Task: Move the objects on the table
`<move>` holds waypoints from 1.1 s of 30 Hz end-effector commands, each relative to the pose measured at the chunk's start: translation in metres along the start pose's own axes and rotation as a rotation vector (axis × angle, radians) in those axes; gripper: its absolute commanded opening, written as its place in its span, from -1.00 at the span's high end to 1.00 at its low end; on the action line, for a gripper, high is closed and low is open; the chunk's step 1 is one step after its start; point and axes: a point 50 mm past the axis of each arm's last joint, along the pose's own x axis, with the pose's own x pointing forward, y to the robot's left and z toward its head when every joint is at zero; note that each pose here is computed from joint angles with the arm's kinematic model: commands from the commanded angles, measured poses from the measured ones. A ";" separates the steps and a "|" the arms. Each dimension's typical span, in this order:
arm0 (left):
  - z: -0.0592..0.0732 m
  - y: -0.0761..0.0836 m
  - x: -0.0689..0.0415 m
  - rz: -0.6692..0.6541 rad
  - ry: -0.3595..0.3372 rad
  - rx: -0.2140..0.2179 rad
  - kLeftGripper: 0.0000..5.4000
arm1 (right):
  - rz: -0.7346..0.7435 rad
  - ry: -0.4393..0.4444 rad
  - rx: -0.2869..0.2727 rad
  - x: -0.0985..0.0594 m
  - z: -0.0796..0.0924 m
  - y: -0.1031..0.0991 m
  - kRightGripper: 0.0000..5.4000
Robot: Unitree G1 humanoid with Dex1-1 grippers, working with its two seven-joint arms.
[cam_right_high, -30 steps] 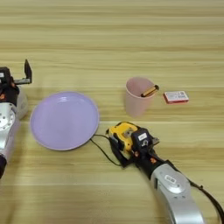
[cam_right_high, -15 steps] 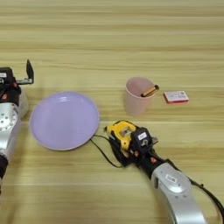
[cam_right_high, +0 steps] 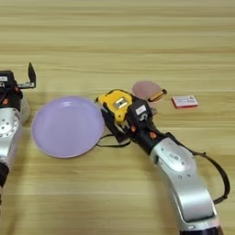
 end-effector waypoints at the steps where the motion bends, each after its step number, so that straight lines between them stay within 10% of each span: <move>1: 0.002 -0.003 0.002 -0.006 -0.006 0.007 -1.00 | 0.037 -0.048 -0.028 0.018 0.015 0.006 -0.53; 15: 0.003 -0.002 0.000 -0.006 -0.010 0.004 -1.00 | 0.138 0.084 -0.028 0.076 -0.020 0.023 -0.53; 33: 0.003 -0.002 0.000 -0.006 -0.010 0.003 -1.00 | 0.271 0.136 -0.015 0.093 -0.047 0.046 -0.72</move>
